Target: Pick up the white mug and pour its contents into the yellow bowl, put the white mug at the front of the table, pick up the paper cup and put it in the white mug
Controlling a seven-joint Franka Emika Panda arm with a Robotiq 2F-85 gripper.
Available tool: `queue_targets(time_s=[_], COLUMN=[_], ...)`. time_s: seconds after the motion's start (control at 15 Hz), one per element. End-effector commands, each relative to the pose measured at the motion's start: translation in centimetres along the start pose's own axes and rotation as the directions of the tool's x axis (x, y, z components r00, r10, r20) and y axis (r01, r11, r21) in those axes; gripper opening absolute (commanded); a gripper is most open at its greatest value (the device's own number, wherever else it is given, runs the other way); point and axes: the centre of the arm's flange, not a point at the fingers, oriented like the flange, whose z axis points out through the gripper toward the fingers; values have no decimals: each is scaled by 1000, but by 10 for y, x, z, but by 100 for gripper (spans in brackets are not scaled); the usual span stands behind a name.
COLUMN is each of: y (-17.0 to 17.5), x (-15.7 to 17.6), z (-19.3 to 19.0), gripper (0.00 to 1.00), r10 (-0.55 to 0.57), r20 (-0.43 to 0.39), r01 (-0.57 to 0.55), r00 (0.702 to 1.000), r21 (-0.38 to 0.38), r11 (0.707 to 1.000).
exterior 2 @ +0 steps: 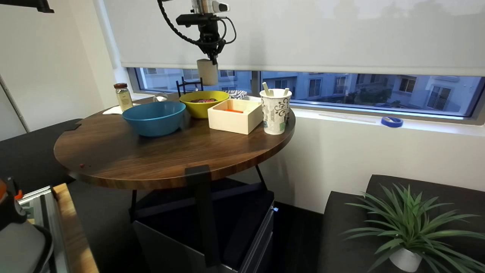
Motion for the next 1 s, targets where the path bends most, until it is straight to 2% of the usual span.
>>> queue_targets(time_s=[0.0,0.27,0.47,0.73,0.93], y=[12,19,12,-15,-31], x=[-32,-63,-82,-90,-97], z=[-64,-123,-149,-153,-143], gripper=[1,1,1,1,1], r10=[-50,-102,-101,-71,-38], r20=[57,170,228,304,361], r01=[57,151,196,252,299], r00=[997,980,969,950,932], r21=[-125,-309,-448,-611,-707], r11=[990,939,872,751,641])
